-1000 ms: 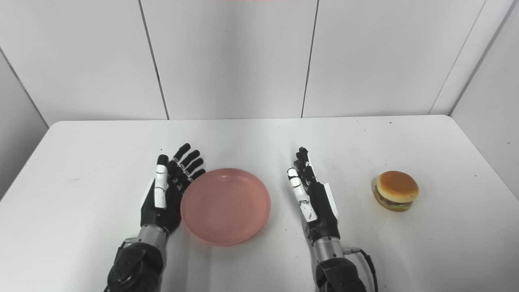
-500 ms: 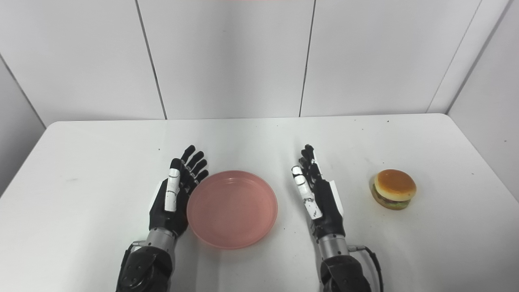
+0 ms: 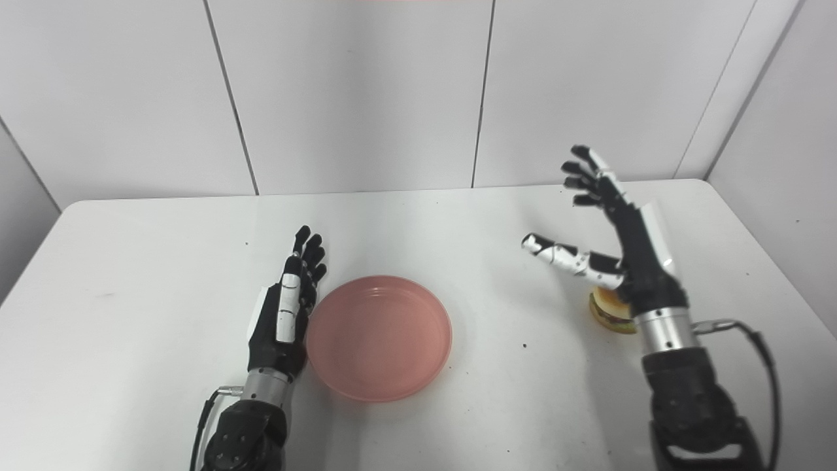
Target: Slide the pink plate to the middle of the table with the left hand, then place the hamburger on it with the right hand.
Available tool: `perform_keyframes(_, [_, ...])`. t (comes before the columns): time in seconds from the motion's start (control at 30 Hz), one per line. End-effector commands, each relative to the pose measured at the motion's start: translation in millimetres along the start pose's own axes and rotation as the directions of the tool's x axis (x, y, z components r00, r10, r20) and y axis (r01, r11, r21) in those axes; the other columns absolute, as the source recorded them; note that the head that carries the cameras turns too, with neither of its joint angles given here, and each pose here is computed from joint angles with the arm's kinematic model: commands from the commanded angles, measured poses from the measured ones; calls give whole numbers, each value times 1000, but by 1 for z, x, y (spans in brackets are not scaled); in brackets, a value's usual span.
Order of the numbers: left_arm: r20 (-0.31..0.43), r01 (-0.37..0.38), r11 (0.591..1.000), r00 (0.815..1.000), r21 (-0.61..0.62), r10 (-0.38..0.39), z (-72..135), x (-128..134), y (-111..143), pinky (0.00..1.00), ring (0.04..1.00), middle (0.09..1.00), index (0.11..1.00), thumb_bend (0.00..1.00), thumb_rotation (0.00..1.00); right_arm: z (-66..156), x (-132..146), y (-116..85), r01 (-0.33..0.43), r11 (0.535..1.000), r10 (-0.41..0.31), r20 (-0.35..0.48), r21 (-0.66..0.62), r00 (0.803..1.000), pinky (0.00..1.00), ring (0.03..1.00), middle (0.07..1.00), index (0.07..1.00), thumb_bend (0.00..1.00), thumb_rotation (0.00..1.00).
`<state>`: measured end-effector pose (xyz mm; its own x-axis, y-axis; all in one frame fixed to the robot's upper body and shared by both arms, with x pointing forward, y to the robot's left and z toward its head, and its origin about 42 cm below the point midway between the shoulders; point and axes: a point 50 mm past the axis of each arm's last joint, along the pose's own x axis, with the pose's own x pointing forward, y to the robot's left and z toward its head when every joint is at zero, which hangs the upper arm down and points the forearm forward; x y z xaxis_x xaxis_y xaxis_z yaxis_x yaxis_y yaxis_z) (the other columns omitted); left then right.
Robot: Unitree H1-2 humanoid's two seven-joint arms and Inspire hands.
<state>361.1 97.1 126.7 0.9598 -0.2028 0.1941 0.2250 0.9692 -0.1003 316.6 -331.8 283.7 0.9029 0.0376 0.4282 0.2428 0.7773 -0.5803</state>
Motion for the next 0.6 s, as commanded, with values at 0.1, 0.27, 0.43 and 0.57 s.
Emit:
perform_keyframes(0.1, [-56,-15,1000,998,0,15,-19,-18,1,994,986,979,990,661,1000,7,13,-37,0,973,0,-2,-231,1000,611,745,774,844,809,300])
perform_keyframes(0.27, [-73,-9,1000,997,6,9,-22,-24,8,999,989,982,990,689,1000,2,15,-51,-51,938,42,-32,-342,999,665,754,776,856,840,224])
perform_keyframes(0.43, [-71,-20,1000,997,-10,19,-23,-26,17,982,976,976,984,656,1000,3,15,-54,-132,890,93,-110,-437,990,708,822,835,847,874,251])
perform_keyframes(0.57, [-73,-54,998,996,-40,51,-23,-28,19,977,960,960,963,651,1000,-3,17,-55,-233,826,147,-204,-513,968,723,852,863,853,889,302])
